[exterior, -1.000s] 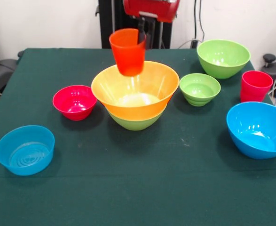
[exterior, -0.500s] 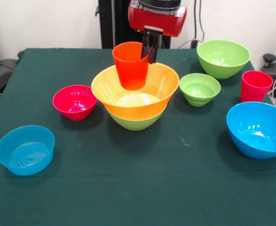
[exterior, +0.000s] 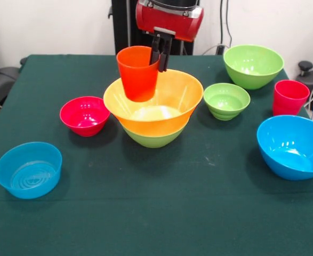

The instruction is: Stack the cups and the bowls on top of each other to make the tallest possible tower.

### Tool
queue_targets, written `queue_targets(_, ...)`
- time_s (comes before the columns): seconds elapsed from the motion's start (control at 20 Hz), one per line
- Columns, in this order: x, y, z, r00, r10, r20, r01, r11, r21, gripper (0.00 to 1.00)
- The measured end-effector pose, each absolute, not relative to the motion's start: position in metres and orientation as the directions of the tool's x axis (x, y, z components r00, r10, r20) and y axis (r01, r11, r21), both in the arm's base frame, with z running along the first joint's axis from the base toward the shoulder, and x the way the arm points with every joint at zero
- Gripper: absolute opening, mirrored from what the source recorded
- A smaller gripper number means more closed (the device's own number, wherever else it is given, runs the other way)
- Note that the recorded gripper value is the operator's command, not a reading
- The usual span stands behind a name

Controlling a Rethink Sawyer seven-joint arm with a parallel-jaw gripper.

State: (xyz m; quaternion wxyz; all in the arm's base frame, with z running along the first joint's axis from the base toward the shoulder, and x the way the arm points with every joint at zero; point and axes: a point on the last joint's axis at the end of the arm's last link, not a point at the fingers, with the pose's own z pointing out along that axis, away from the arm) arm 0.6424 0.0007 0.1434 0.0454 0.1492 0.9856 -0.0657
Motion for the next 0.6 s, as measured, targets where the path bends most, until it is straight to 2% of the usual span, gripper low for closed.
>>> queue_targets(0.6, 0.637, 0.007, 0.127, -0.944, 0.303, -0.126, 0.315, 0.945, -0.087, 0.0)
